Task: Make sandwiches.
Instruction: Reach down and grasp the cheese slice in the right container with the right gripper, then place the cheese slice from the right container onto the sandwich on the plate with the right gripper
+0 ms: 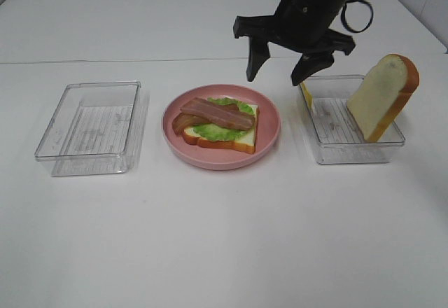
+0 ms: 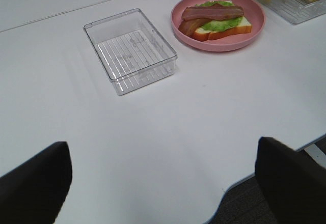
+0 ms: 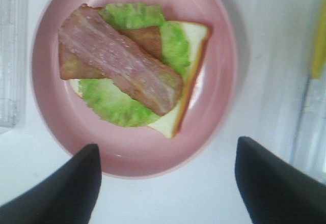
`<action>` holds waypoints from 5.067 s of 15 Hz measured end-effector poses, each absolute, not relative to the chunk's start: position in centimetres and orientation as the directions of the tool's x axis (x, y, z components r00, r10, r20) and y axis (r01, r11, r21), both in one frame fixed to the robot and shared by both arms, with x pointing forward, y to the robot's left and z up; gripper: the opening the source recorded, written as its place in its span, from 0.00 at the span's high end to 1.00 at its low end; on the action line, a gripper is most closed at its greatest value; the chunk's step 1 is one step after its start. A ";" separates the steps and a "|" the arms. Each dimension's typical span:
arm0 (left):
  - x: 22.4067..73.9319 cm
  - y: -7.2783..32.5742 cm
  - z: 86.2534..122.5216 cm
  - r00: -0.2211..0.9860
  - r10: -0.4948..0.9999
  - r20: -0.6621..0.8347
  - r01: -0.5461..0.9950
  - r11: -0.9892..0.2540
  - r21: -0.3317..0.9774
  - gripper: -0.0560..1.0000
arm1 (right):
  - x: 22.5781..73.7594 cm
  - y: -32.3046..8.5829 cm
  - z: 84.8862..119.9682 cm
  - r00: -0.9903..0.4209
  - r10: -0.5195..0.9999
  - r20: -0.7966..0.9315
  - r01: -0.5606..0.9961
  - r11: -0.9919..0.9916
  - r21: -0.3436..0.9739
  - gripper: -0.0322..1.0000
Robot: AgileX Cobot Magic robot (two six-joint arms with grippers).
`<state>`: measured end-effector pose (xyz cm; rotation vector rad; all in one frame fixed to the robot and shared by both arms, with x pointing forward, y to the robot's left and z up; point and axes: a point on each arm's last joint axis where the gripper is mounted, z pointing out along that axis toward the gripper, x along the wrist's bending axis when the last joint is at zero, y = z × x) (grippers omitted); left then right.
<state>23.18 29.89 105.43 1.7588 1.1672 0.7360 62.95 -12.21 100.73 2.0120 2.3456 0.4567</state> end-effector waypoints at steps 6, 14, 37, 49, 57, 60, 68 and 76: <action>23.2 29.9 105.4 0.384 0.923 0.008 0.405 -0.176 0.897 0.08 | 62.2 -14.2 105.2 -0.192 0.981 -0.022 0.964 0.193 0.182 0.30; 23.2 29.9 105.4 0.384 0.923 0.008 0.405 -0.176 0.897 0.08 | 67.9 -16.8 104.0 -0.127 0.986 0.108 0.972 0.102 0.213 0.32; 23.2 29.9 105.4 0.384 0.923 0.008 0.405 -0.176 0.897 0.08 | 72.6 -16.4 93.5 -0.090 0.996 0.011 0.983 0.087 0.159 0.96; 23.2 29.9 105.4 0.384 0.923 0.008 0.405 -0.176 0.897 0.08 | 70.0 -14.8 102.7 -0.145 0.954 0.261 0.967 0.081 0.243 0.97; 23.2 29.9 105.4 0.384 0.923 0.008 0.404 -0.176 0.898 0.08 | 68.2 -5.9 99.0 -0.233 0.769 0.596 0.973 0.181 0.146 0.97; 23.2 29.9 105.4 0.384 0.923 0.008 0.404 -0.176 0.898 0.08 | 68.5 -4.4 96.0 -0.194 0.753 0.629 0.981 0.167 0.103 0.97; 23.2 29.9 105.4 0.384 0.923 0.008 0.404 -0.176 0.898 0.08 | 69.3 -5.7 93.1 -0.149 0.875 0.460 0.989 0.122 0.088 0.97; 23.2 29.9 105.4 0.384 0.923 0.008 0.404 -0.176 0.898 0.08 | 69.3 -6.5 92.8 -0.140 0.914 0.380 0.990 0.119 0.076 0.34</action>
